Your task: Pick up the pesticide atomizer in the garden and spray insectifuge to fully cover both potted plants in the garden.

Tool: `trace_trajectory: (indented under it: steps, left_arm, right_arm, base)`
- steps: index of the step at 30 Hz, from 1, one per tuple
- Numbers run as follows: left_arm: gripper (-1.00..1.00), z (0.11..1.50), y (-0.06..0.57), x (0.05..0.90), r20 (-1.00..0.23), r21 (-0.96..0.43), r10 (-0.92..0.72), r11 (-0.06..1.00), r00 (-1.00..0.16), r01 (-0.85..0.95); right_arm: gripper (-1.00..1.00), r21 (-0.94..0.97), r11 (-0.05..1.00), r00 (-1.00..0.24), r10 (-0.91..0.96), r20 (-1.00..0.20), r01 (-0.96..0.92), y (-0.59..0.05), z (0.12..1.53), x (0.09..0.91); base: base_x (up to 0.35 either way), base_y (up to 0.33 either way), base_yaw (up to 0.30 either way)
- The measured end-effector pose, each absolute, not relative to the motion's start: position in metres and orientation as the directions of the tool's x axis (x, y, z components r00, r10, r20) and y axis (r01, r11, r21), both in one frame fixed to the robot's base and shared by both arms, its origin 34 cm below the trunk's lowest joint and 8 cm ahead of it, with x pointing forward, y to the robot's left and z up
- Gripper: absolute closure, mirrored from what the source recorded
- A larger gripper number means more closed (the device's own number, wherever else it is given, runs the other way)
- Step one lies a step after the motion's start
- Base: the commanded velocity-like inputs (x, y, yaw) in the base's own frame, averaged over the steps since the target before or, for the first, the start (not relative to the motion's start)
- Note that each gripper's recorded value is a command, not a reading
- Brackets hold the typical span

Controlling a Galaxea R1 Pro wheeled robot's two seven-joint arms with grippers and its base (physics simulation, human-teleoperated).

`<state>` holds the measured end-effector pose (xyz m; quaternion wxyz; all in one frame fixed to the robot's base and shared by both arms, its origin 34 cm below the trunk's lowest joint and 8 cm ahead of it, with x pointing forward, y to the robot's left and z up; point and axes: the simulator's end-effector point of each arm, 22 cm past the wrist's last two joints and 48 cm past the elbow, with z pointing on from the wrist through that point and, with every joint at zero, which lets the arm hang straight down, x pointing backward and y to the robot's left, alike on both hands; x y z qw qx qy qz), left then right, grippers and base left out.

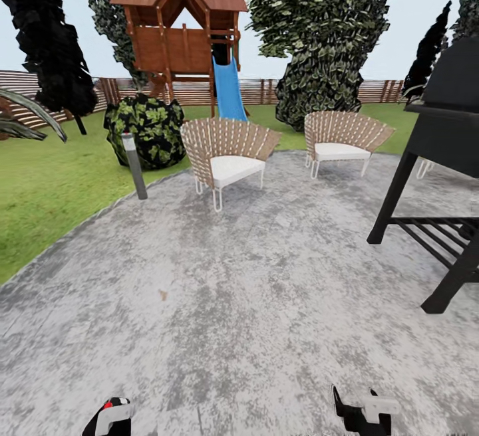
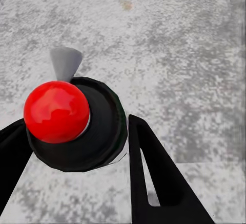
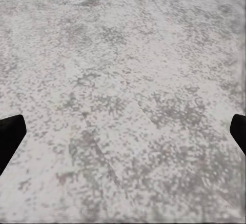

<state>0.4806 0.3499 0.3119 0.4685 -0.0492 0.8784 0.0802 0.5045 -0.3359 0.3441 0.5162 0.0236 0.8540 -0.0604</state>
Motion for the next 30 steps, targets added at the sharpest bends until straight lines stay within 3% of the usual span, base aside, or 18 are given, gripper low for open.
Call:
trace_trajectory:
  steps: [30]
  left_arm:
    - [1.00,0.3207,0.3474,0.4798,-0.828,0.091,-0.014,0.983,-0.561,-0.160]
  right_arm:
    - [-1.00,-0.076,0.992,-0.493,-0.016,-0.870,0.102,-0.3333,0.3450,0.4969]
  base:
    - [0.000,0.000,-0.300]
